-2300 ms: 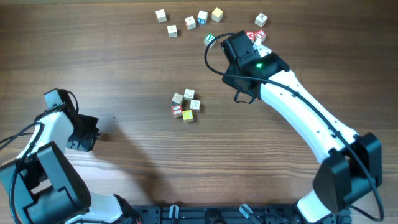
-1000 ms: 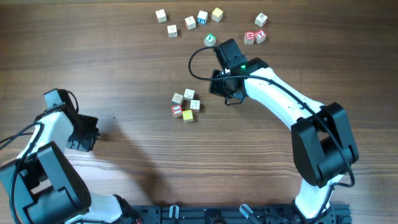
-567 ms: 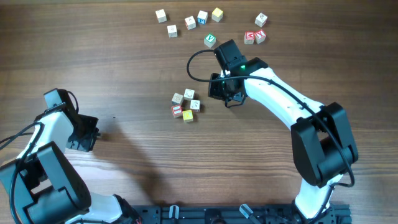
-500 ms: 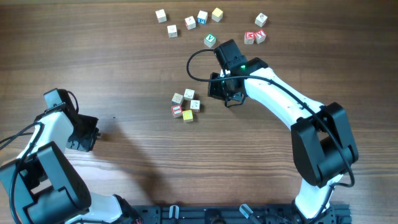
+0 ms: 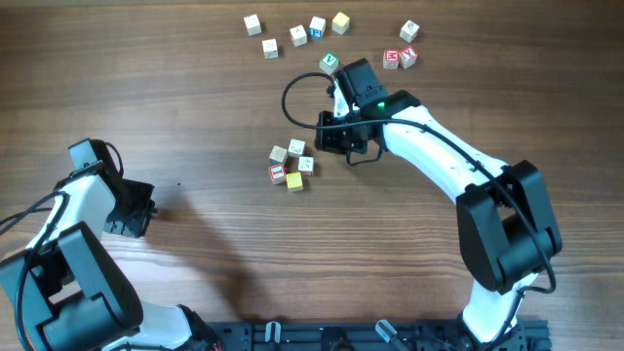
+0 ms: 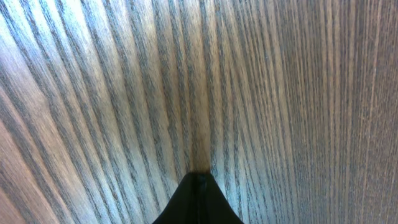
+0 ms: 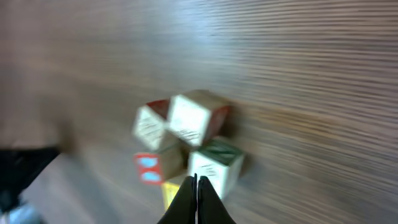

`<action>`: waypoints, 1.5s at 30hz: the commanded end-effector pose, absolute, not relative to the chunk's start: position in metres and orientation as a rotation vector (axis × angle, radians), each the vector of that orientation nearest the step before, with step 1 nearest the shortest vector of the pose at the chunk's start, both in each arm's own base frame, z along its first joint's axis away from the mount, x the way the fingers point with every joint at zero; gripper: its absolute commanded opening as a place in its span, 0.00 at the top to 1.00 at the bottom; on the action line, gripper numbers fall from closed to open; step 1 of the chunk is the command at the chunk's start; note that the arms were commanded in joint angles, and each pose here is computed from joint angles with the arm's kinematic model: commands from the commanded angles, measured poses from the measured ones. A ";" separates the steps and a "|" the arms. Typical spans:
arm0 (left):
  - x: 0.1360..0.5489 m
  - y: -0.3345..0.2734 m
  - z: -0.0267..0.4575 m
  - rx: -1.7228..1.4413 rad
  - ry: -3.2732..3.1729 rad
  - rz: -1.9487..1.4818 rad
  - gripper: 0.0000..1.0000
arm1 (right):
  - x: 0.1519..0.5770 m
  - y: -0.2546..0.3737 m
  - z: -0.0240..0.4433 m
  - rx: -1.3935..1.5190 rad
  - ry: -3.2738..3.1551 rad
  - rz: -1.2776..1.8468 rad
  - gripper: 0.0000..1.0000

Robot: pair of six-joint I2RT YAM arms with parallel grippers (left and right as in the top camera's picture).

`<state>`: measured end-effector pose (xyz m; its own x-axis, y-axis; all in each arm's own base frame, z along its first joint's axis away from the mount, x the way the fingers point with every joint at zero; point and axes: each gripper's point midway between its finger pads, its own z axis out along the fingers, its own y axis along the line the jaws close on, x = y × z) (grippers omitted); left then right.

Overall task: Form a circle
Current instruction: 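Lower the right gripper into the ring's center among the blocks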

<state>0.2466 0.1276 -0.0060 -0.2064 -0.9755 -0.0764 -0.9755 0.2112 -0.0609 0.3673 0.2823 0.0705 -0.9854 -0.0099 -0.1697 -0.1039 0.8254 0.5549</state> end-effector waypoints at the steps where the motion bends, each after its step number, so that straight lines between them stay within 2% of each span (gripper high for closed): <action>1: 0.228 0.129 -0.023 -1.942 2.408 0.082 0.96 | 0.350 0.296 0.071 -0.274 2.842 1.022 0.96; 7: 0.228 0.129 -0.023 -1.942 2.409 0.082 0.96 | 0.345 0.307 0.061 -0.499 2.787 1.000 0.96; 13: 0.228 0.129 -0.023 -1.942 2.408 0.082 0.96 | 0.339 0.327 0.059 -0.582 2.740 0.958 0.96; 16: 0.228 0.129 -0.023 -1.942 2.408 0.082 0.96 | 0.340 0.326 0.051 -0.587 2.751 0.822 0.96; 24: 0.228 0.129 -0.023 -1.942 2.409 0.082 0.96 | 0.339 0.326 0.045 -0.554 2.765 0.717 0.96; 45: 0.227 0.128 -0.023 -1.943 2.412 0.084 0.96 | 0.341 0.326 0.023 -0.489 2.804 0.673 0.96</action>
<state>0.2470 0.1279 -0.0059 -0.2062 -0.9754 -0.0781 -0.9755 0.2112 -0.0619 0.3445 0.3306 0.0422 -0.9081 -0.2737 -0.3169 -0.3927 0.8193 0.4178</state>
